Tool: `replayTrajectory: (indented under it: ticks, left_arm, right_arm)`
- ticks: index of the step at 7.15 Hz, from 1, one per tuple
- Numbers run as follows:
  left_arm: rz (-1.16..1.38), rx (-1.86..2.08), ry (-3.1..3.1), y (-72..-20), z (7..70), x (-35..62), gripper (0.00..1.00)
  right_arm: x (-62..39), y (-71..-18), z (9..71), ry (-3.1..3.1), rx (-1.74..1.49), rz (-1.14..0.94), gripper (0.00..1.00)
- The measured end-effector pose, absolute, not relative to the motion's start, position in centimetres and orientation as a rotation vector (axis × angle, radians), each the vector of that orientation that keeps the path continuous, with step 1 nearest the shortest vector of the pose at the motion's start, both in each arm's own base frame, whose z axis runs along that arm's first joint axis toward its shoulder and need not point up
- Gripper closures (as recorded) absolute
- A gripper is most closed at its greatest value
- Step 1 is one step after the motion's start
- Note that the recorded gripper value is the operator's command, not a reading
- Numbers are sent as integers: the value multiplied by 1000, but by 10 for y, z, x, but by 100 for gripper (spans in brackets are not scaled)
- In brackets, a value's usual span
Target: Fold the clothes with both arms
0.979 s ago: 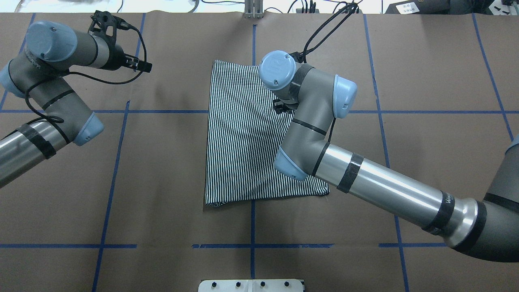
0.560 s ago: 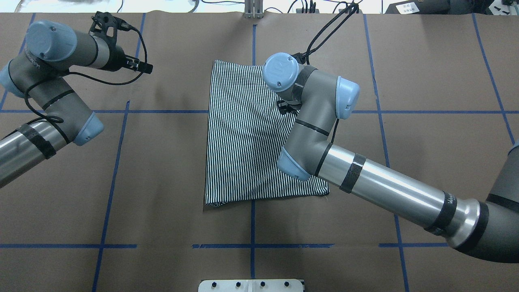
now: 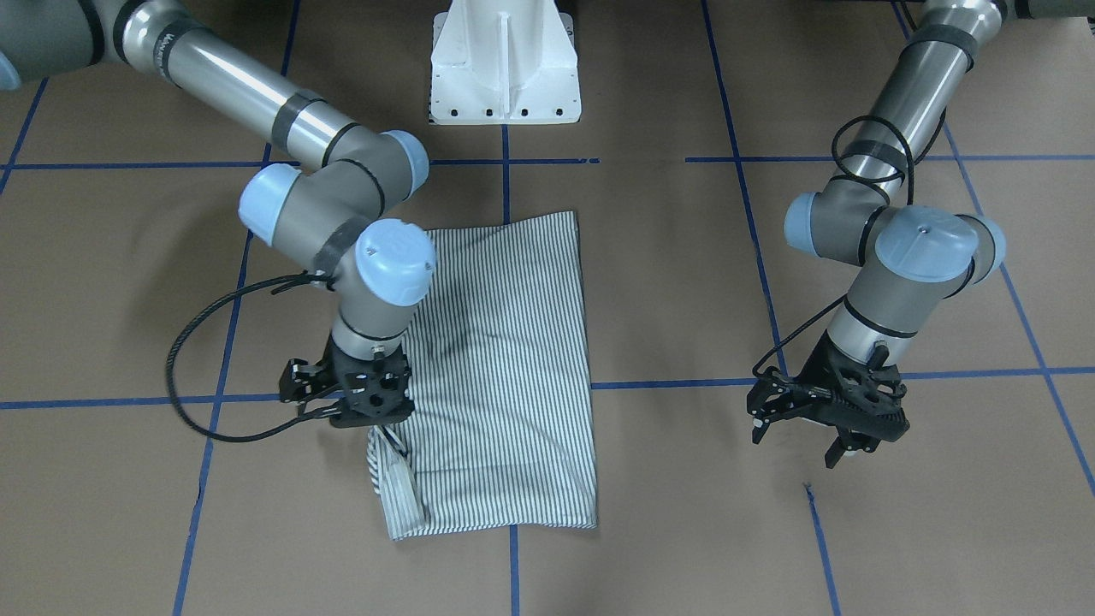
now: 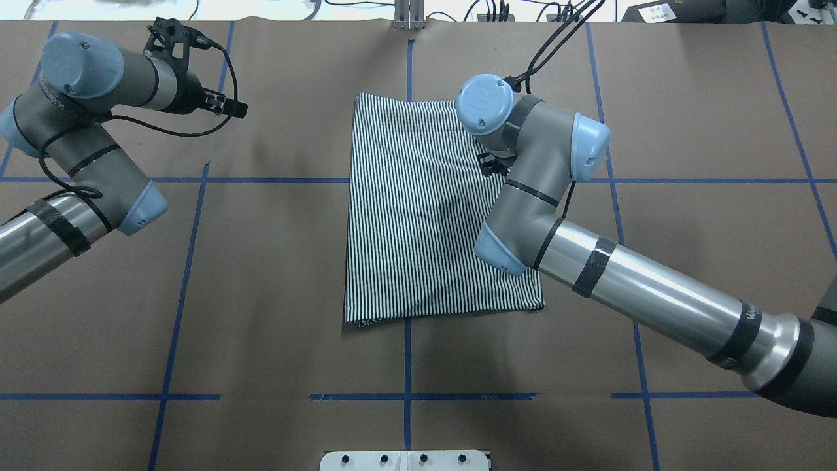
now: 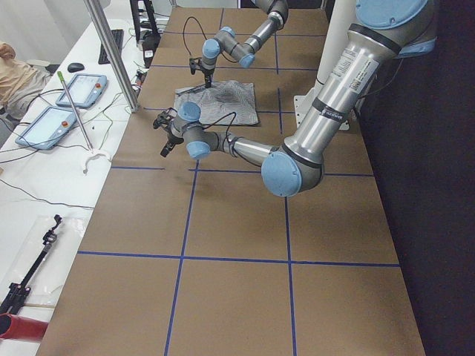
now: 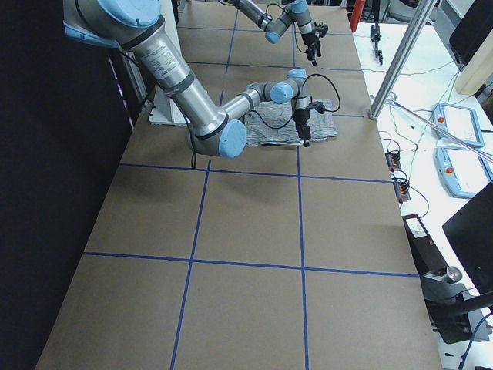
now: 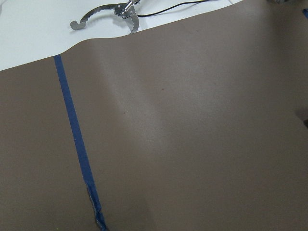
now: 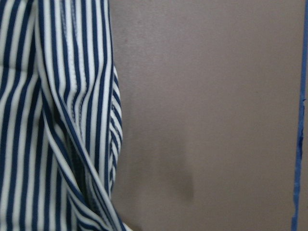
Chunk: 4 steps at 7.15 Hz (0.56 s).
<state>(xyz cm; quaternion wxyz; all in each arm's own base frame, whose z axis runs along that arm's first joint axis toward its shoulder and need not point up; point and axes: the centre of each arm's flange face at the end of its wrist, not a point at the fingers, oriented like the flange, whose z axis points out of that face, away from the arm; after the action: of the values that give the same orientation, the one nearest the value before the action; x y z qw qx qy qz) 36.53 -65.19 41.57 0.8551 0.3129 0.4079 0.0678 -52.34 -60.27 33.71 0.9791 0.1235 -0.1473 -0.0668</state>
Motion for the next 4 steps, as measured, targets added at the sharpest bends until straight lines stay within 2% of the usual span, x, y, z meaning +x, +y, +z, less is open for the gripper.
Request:
replayTrajectory:
  ticks: [2, 4]
  left_arm:
    - [143, 661, 860, -652, 414, 365, 0]
    - [145, 670, 866, -649, 408, 363, 0]
  right_arm:
    - [-486, -620, 363, -272, 244, -149, 0]
    - [-459, -629, 361, -295, 250, -134, 0]
